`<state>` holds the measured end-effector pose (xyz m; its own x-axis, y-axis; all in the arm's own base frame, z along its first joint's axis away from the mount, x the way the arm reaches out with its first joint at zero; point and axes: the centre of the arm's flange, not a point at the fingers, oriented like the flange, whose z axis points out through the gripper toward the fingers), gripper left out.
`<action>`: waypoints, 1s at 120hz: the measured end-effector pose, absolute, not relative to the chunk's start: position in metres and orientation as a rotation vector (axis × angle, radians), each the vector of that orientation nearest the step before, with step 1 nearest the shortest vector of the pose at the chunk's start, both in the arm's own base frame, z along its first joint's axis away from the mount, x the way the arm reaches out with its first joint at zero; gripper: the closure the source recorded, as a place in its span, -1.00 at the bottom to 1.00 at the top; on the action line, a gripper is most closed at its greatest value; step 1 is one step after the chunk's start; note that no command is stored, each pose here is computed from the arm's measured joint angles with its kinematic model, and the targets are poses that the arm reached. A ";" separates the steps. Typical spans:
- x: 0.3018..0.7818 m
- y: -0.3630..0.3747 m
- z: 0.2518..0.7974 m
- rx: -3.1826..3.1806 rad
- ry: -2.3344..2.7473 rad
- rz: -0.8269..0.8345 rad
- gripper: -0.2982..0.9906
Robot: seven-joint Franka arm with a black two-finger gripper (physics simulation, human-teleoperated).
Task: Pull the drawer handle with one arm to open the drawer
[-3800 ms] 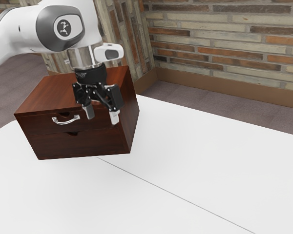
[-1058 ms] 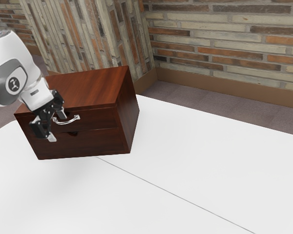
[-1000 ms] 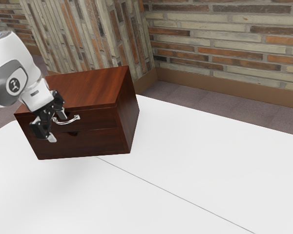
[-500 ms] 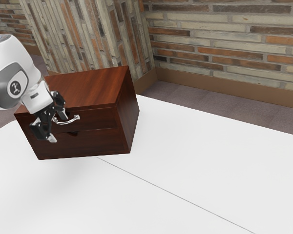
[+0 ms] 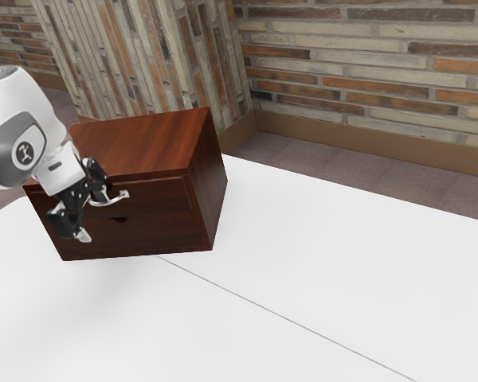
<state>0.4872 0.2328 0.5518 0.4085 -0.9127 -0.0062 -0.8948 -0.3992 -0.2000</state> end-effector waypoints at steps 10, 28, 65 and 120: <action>0.485 0.231 0.550 -2.490 1.615 -0.153 -0.54; 0.477 0.226 0.553 -2.487 1.612 -0.150 -0.51; 0.455 0.213 0.556 -2.488 1.598 -0.147 -0.50; 0.430 0.197 0.552 -2.511 1.580 -0.163 -0.54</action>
